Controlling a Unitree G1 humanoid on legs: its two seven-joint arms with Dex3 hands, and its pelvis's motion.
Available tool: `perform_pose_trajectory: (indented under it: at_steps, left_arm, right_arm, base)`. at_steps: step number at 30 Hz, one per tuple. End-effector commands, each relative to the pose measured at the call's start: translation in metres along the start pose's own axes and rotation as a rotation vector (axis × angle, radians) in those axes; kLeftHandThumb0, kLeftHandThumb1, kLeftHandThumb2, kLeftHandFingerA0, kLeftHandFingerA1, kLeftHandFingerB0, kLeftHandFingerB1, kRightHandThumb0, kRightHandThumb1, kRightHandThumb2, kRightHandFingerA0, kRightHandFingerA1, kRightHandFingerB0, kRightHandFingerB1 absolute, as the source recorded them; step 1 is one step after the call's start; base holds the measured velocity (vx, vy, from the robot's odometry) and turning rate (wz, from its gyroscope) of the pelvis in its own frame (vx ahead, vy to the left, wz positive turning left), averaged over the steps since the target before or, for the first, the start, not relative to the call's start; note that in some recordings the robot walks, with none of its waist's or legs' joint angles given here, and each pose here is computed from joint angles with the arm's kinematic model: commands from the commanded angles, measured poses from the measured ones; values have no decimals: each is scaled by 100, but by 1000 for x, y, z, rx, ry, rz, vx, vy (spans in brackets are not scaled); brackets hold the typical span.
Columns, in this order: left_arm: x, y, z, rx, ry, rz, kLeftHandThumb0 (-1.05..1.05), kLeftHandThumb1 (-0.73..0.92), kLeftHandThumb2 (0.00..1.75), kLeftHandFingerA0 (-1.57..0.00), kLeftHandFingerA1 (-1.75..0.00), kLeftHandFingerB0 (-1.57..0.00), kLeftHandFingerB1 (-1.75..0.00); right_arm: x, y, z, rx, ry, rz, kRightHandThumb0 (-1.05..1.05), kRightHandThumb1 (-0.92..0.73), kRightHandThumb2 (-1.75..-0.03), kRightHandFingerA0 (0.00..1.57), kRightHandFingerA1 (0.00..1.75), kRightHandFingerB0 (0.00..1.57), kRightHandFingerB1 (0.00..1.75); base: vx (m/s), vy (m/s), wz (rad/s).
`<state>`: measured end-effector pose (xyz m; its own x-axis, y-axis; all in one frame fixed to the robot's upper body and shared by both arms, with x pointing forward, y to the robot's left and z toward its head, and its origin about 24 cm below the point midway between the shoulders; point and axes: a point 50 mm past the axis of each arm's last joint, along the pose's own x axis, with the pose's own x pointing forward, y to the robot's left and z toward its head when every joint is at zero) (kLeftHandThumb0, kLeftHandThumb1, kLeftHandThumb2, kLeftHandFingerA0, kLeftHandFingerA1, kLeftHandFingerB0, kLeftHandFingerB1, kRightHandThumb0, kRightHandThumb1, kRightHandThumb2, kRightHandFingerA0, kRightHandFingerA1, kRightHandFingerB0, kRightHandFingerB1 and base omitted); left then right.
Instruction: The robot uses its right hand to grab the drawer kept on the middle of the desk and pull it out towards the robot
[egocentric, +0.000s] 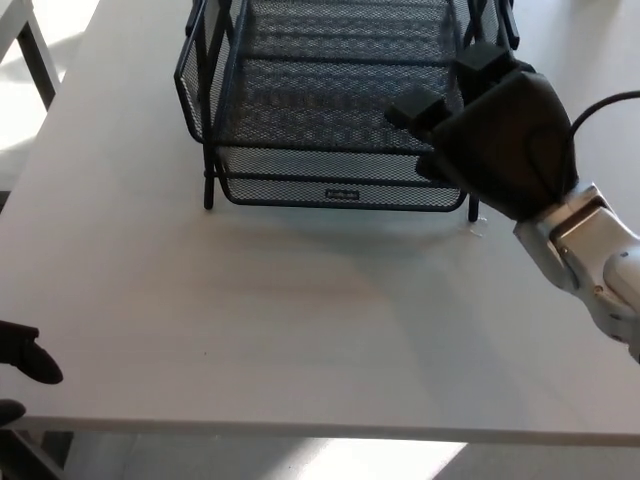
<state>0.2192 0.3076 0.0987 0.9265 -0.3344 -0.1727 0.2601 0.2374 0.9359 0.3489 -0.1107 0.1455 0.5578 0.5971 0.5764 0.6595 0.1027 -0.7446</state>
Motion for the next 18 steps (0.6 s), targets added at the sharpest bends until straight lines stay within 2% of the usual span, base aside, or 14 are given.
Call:
perform_pose_trajectory:
  at_steps: [1, 9, 11, 14, 18]
  left_arm:
    - [-2, 1, 0, 24, 1, -22, -30, 57, 57, -79, -90, -82, -62]
    - [-3, 2, 1, 35, -5, -17, -28, 56, 57, -80, -89, -83, -61]
    - [-3, 1, 1, 20, -7, -11, -27, 56, 56, -81, -89, -84, -61]
    - [-2, 1, 0, 25, -10, -12, -27, 56, 56, -81, -88, -83, -60]
    - [-4, 1, -1, 31, -3, -22, -29, 56, 56, -80, -87, -83, -60]
  right_arm:
    - [-17, -5, 3, -23, -2, 4, -47, -50, -55, 95, 155, 100, 61]
    - [-35, -18, 12, 34, 8, -24, -44, -49, -55, 93, 158, 99, 63]
    - [-41, -22, 14, 62, 23, 8, -42, -51, -55, 88, 162, 94, 65]
    - [-50, -27, 17, 68, 24, 12, -41, -48, -54, 90, 157, 97, 63]
    - [-58, -32, 23, 111, 33, 45, -41, -50, -55, 87, 159, 93, 63]
  base:
    - [0, 0, 0]
    - [0, 0, 0]
    - [0, 0, 0]
    - [0, 0, 0]
    - [0, 0, 0]
